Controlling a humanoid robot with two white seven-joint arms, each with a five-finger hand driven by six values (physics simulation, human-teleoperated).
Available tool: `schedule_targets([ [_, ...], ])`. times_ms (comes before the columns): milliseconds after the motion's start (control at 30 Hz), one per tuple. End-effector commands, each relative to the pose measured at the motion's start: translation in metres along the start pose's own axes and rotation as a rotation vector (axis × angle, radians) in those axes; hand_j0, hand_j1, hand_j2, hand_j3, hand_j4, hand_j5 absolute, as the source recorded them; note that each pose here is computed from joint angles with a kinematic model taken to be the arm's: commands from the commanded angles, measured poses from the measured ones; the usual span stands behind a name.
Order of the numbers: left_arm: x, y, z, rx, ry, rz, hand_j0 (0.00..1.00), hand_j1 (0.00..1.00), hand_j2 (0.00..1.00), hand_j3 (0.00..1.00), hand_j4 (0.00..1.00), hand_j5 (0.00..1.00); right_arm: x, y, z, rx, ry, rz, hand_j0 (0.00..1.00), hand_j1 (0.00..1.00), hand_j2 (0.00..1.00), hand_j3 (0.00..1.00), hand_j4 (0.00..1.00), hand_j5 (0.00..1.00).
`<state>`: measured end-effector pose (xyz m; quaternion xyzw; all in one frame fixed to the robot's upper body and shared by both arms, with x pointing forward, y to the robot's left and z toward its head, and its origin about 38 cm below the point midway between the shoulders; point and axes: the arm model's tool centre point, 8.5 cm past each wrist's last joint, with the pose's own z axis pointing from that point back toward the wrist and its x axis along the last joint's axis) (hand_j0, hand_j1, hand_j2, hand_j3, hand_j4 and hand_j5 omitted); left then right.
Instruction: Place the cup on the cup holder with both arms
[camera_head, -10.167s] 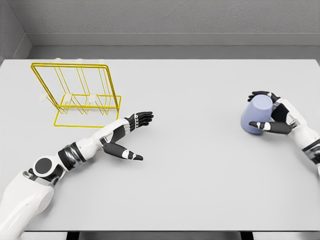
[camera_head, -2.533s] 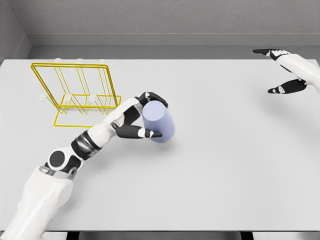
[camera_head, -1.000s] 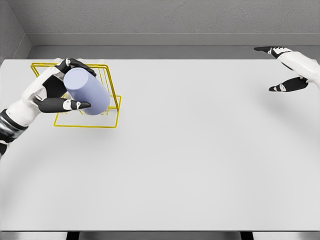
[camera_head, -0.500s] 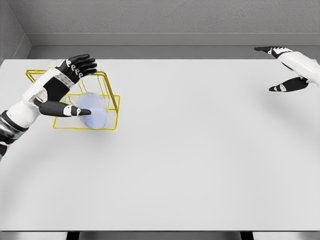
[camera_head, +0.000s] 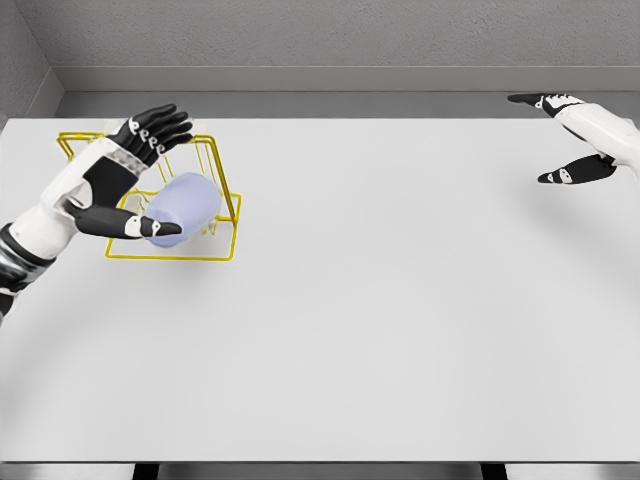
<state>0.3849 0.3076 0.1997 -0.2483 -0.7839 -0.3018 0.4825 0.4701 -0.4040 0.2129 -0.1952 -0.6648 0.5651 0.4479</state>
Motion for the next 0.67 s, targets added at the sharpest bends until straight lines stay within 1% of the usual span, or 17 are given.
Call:
schedule_targets([
  [0, 0.005, 0.0, -0.001, -0.004, -0.027, -0.013, 1.0, 1.0, 1.0, 1.0, 1.0, 1.0, 0.0, -0.001, 0.001, -0.005, 0.001, -0.005, 1.0, 1.0, 1.0, 1.0, 1.0, 1.0],
  [33, 0.007, -0.002, 0.001, -0.009, -0.032, -0.019, 1.0, 1.0, 1.0, 1.0, 1.0, 1.0, 0.0, -0.001, 0.0, -0.005, 0.0, -0.005, 1.0, 1.0, 1.0, 1.0, 1.0, 1.0],
  [67, 0.015, -0.006, 0.001, -0.027, -0.072, -0.048, 1.0, 1.0, 1.0, 1.0, 1.0, 1.0, 0.0, -0.001, 0.0, -0.005, 0.0, -0.005, 1.0, 1.0, 1.0, 1.0, 1.0, 1.0],
  [100, 0.022, -0.01, 0.005, -0.053, -0.087, -0.078, 1.0, 1.0, 1.0, 1.0, 1.0, 1.0, 0.0, -0.001, 0.0, -0.004, 0.001, -0.005, 1.0, 1.0, 1.0, 1.0, 1.0, 1.0],
  [133, 0.032, -0.016, 0.005, -0.092, -0.094, -0.098, 1.0, 1.0, 1.0, 1.0, 1.0, 1.0, 0.0, -0.001, 0.0, -0.005, 0.0, -0.005, 1.0, 1.0, 1.0, 1.0, 1.0, 1.0],
  [167, 0.037, -0.02, 0.004, -0.109, -0.108, -0.106, 1.0, 1.0, 1.0, 1.0, 1.0, 1.0, 0.0, -0.001, 0.0, -0.005, 0.0, -0.005, 1.0, 1.0, 1.0, 1.0, 1.0, 1.0],
  [233, 0.047, -0.026, 0.005, -0.13, -0.178, -0.159, 1.0, 1.0, 1.0, 1.0, 1.0, 1.0, 0.0, -0.001, 0.0, -0.005, 0.0, -0.005, 1.0, 1.0, 1.0, 1.0, 1.0, 1.0],
  [267, 0.051, -0.026, 0.008, -0.169, -0.145, -0.21, 1.0, 1.0, 1.0, 1.0, 1.0, 1.0, 0.0, -0.001, 0.0, -0.005, 0.0, -0.005, 1.0, 1.0, 1.0, 1.0, 1.0, 1.0],
  [333, 0.048, -0.032, 0.008, -0.244, -0.083, -0.316, 1.0, 1.0, 1.0, 1.0, 1.0, 1.0, 0.0, -0.001, 0.001, -0.005, 0.001, -0.005, 1.0, 1.0, 1.0, 1.0, 1.0, 1.0],
  [400, 0.044, -0.036, 0.007, -0.281, -0.049, -0.373, 1.0, 1.0, 1.0, 1.0, 1.0, 1.0, 0.0, -0.001, 0.0, -0.005, 0.0, -0.005, 1.0, 1.0, 1.0, 1.0, 1.0, 1.0],
  [433, 0.041, -0.038, 0.01, -0.288, -0.036, -0.377, 1.0, 1.0, 1.0, 1.0, 1.0, 1.0, 0.0, -0.001, 0.0, -0.005, 0.0, -0.005, 1.0, 1.0, 1.0, 1.0, 1.0, 1.0],
  [467, 0.037, -0.041, 0.014, -0.287, -0.024, -0.365, 1.0, 1.0, 1.0, 1.0, 1.0, 1.0, 0.0, -0.001, 0.0, -0.005, 0.0, -0.005, 1.0, 1.0, 1.0, 1.0, 1.0, 1.0],
  [533, 0.035, -0.043, 0.015, -0.292, -0.017, -0.358, 1.0, 1.0, 1.0, 1.0, 1.0, 1.0, 0.0, -0.001, 0.0, -0.004, 0.0, -0.005, 1.0, 1.0, 1.0, 1.0, 1.0, 1.0],
  [633, 0.034, -0.042, 0.016, -0.289, -0.016, -0.352, 1.0, 1.0, 1.0, 1.0, 1.0, 1.0, 0.0, -0.001, 0.0, -0.004, 0.0, -0.005, 1.0, 1.0, 1.0, 1.0, 1.0, 1.0],
])
